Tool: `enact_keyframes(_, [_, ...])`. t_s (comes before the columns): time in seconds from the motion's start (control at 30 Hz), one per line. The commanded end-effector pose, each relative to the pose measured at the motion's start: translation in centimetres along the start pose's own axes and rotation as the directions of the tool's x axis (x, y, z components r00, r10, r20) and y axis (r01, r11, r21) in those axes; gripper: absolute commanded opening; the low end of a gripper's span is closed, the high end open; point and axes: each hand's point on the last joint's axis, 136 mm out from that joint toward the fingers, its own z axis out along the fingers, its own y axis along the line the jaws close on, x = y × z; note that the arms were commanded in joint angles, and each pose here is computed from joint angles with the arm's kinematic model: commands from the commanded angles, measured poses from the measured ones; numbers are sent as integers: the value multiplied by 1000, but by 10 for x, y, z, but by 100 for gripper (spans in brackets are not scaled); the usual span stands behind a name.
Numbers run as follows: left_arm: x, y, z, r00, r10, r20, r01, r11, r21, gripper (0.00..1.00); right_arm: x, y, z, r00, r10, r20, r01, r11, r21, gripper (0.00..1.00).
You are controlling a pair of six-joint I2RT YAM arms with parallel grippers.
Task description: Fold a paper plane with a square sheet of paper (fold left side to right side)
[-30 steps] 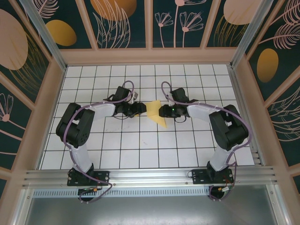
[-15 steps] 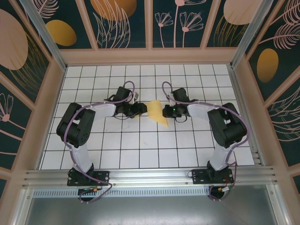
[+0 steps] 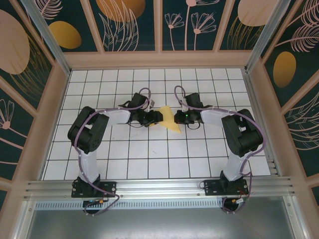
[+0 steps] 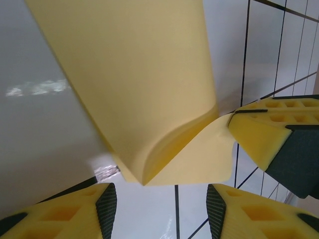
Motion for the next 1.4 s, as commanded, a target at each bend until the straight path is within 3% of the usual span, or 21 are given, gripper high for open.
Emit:
enact_keyframes(0.0, [-5, -11, 6, 1000, 5, -1, -5, 999, 34, 54, -3, -1, -4, 1000, 19, 20, -18, 999, -26, 3])
enact_keyframes(0.6, [-10, -16, 18, 1000, -5, 0, 5, 999, 36, 48, 6, -5, 2, 999, 53, -4, -53, 997, -49, 3])
enact_keyframes(0.97, [-13, -18, 7, 999, 11, 34, -12, 1000, 10, 53, 3, -16, -10, 994, 107, 27, -105, 992, -66, 3])
enact_keyframes(1.37, [-13, -29, 22, 1000, -2, 4, 2, 998, 56, 53, 5, -23, -10, 990, 138, 27, -135, 987, -84, 2])
